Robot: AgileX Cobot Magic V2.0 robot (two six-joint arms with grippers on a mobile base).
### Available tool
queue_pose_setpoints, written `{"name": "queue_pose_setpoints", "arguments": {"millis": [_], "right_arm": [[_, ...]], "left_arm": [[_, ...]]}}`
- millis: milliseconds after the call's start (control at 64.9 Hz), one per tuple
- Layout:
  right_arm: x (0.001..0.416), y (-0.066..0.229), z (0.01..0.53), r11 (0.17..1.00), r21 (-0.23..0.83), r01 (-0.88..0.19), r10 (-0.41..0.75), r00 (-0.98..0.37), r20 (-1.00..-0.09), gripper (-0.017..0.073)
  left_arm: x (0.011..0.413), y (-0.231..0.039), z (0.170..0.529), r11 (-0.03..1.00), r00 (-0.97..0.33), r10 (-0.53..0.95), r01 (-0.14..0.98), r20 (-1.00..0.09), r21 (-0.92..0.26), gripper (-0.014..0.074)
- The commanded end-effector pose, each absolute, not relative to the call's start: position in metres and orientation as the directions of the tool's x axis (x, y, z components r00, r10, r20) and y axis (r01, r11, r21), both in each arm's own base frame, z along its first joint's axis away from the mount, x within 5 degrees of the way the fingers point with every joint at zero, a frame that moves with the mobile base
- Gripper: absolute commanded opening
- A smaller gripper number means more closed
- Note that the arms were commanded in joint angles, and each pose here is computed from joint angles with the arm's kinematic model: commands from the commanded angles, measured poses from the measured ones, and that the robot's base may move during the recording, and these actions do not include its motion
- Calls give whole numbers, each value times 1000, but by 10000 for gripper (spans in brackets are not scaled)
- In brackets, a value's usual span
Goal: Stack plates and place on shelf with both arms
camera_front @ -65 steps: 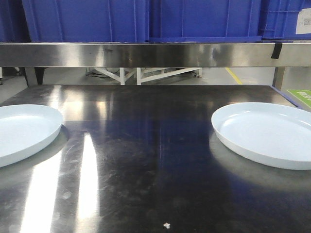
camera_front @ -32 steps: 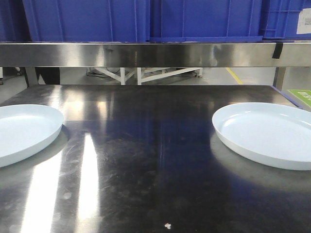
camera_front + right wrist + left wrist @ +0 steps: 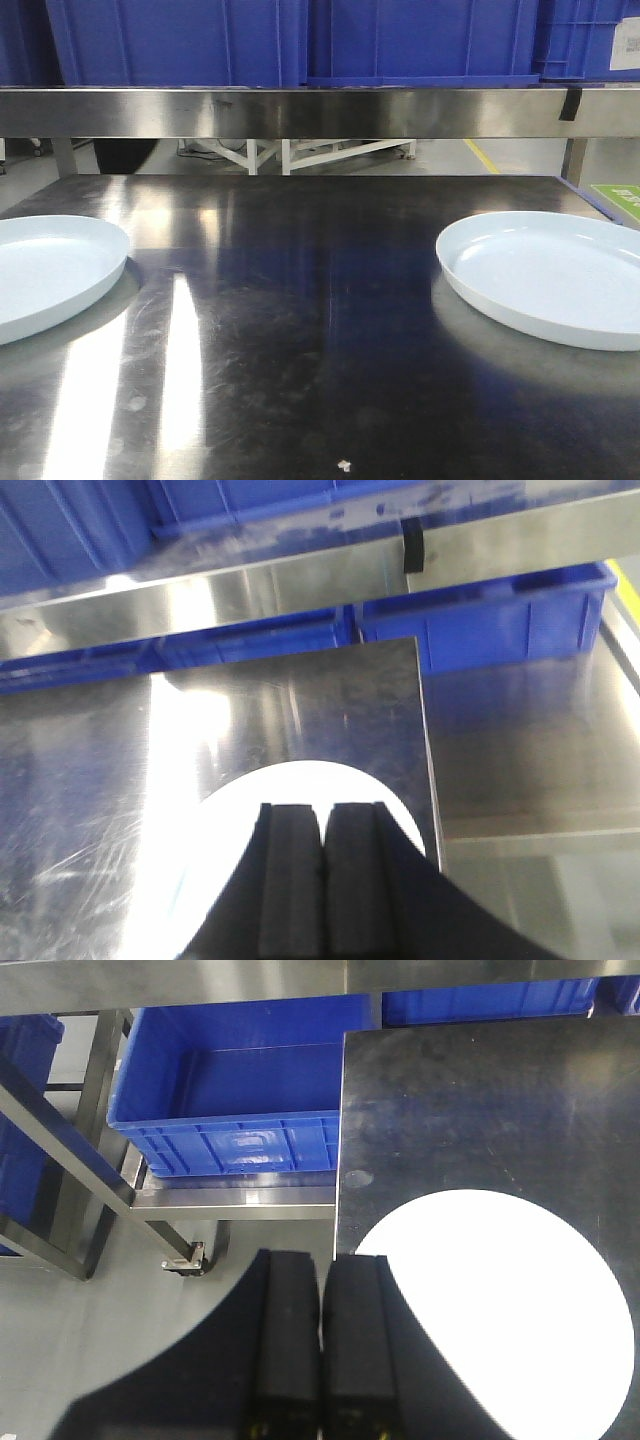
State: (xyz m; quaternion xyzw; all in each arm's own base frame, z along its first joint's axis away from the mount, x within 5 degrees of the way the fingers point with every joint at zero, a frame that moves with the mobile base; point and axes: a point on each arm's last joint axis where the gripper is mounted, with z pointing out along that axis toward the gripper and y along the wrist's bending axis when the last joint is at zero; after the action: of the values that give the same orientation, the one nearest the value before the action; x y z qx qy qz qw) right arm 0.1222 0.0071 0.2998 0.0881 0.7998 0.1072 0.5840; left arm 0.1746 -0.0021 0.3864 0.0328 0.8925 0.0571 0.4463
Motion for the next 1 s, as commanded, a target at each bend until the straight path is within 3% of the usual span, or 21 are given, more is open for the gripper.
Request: {"name": "queue_pose_setpoints", "arguments": {"millis": [0, 185, 493, 616, 678, 770, 863, 986], "right_arm": [[148, 6, 323, 964, 266, 15, 261, -253, -932, 18], [183, 6, 325, 964, 263, 34, 261, -292, -920, 18], [206, 5, 314, 964, 260, 50, 263, -284, -922, 18], [209, 5, 311, 964, 259, 53, 263, -295, -918, 29], [209, 5, 311, 964, 259, 54, 263, -296, -918, 97], [209, 5, 311, 964, 259, 53, 263, -291, -920, 335], [210, 5, 312, 964, 259, 53, 264, -287, -921, 531], [209, 5, 312, 964, 259, 53, 264, -287, -921, 546]], "left_arm": [[176, -4, 404, 991, -509, 117, 10, -853, 130, 85], [176, -4, 404, 991, -509, 117, 10, -853, 130, 85], [177, -4, 406, 992, -488, 117, 12, -865, 128, 87], [178, -5, 407, 992, -468, 118, 13, -876, 127, 185], [180, -5, 407, 992, -469, 118, 15, -875, 126, 292], [187, -7, 402, 995, -495, 95, 19, -864, 98, 470], [198, -10, 392, 999, -540, 54, 21, -840, 51, 531], [220, -14, 375, 1000, -610, 28, 16, -792, 24, 529]]}}
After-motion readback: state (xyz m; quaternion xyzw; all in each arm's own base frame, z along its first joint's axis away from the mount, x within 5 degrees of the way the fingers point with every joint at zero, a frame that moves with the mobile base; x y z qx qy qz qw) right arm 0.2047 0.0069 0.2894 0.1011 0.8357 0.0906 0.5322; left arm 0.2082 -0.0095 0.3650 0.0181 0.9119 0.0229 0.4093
